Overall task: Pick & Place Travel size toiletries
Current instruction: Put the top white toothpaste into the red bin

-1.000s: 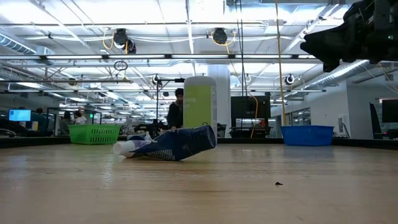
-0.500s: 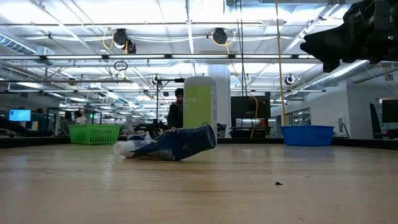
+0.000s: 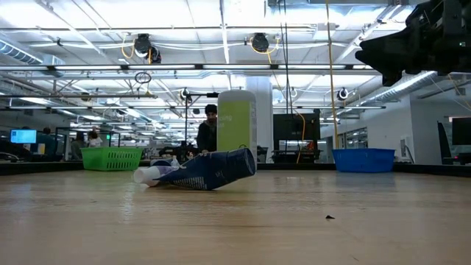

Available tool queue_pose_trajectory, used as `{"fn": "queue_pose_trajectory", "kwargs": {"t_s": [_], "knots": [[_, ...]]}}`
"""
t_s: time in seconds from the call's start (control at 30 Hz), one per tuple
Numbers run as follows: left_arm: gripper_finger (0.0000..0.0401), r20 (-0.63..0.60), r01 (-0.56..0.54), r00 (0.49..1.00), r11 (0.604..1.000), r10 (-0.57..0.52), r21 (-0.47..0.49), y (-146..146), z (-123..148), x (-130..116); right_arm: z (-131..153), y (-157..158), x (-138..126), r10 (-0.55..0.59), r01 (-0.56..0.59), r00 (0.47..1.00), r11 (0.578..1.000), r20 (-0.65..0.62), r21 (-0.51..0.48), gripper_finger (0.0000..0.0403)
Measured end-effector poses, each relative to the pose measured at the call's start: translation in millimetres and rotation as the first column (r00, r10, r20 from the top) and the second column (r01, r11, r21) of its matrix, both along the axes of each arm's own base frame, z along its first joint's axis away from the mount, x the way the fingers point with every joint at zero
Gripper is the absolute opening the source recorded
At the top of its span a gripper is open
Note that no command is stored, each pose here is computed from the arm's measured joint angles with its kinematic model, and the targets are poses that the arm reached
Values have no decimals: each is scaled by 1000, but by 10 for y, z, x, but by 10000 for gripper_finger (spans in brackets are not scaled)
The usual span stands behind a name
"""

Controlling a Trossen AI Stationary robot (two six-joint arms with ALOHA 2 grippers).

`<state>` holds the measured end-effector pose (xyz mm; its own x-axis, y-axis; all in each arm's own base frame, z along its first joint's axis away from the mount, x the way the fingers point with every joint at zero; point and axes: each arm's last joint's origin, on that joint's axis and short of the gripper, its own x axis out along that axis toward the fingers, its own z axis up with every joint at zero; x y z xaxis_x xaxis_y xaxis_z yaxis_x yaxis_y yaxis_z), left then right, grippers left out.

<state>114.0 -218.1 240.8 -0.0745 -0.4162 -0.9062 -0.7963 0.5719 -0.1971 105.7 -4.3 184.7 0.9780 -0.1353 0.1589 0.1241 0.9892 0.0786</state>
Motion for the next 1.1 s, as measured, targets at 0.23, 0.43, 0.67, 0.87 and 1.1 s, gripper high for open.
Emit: {"fn": "queue_pose_trajectory", "kwargs": {"t_s": [0.23,0.43,0.67,0.87,1.1], "knots": [[136,73,69,995,998,-70,10,90,-4,143,0,0,0,0,0,1000,1000,0,0,134],[136,248,169,947,973,-205,159,386,-24,476,0,0,0,0,0,1000,1000,0,0,134],[136,350,304,797,828,-492,471,879,-27,879,-3,0,1,1,-1,1000,1000,-2,8,134],[136,291,222,665,554,-688,802,1314,42,1228,-8,0,2,5,-5,1000,999,-4,34,134],[136,350,23,680,496,-644,868,1757,95,1577,-29,0,5,12,-11,1000,997,-19,80,134]]}}
